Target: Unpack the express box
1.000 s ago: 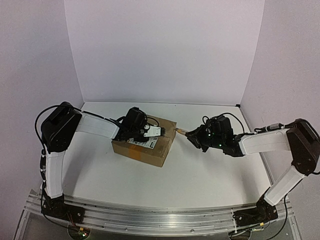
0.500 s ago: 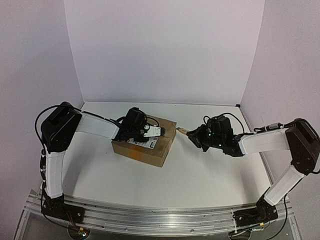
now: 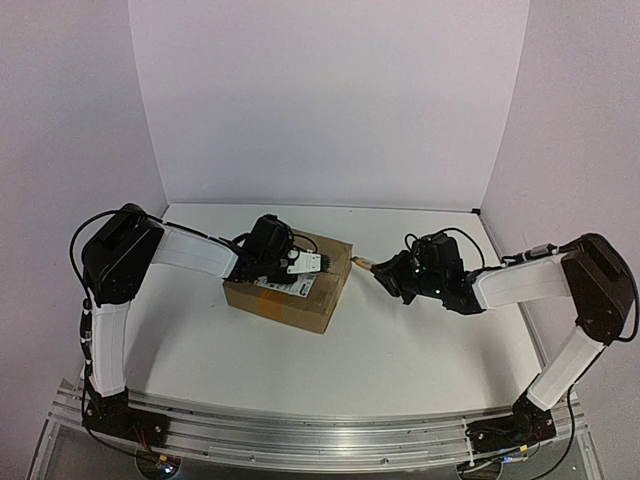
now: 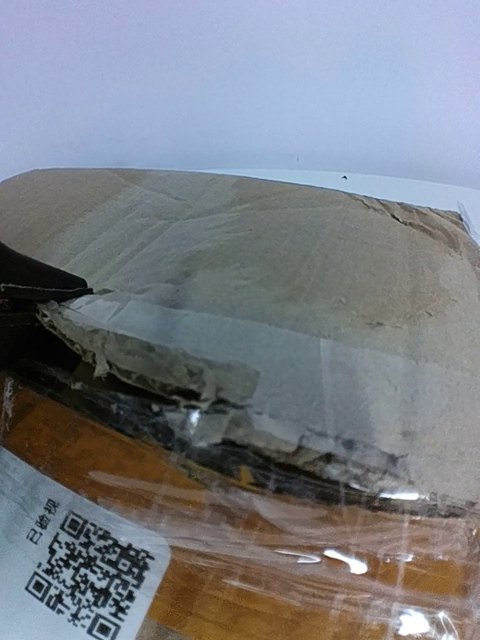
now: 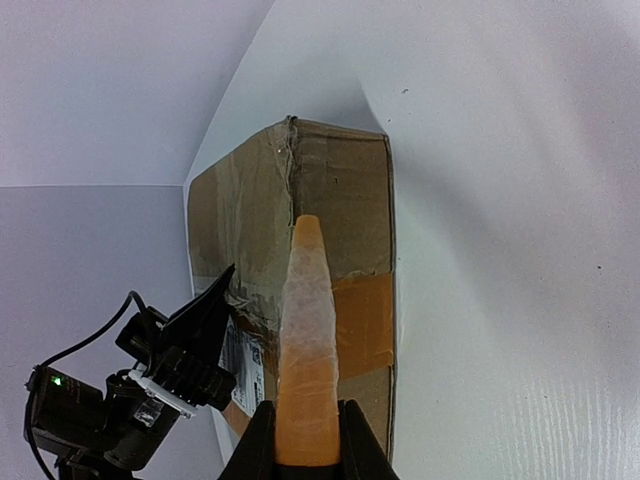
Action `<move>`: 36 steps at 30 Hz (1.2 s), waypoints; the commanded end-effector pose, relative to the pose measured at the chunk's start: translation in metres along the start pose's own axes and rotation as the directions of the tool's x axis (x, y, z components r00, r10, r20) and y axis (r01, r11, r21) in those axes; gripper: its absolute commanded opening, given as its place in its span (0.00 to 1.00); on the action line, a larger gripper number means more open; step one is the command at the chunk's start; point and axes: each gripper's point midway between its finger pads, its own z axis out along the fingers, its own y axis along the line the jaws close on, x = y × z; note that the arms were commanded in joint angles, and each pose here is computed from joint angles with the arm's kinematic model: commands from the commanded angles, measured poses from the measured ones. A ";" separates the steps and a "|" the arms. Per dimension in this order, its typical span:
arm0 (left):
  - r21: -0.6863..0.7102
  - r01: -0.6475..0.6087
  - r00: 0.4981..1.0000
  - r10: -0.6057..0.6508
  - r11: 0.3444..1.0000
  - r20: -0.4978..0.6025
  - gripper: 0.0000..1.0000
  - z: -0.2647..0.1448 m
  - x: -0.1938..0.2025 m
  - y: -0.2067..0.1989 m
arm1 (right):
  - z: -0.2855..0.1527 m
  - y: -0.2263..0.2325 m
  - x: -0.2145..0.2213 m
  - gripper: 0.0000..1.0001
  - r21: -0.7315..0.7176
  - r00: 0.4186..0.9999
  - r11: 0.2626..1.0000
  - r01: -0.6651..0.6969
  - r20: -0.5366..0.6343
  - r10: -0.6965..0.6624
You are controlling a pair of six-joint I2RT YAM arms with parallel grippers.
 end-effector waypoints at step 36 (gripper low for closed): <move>0.201 0.202 0.964 -0.230 0.959 0.130 0.00 -0.034 -0.002 -0.043 | -0.037 0.011 0.018 0.00 -0.171 0.996 0.984 -0.059 -0.071 0.047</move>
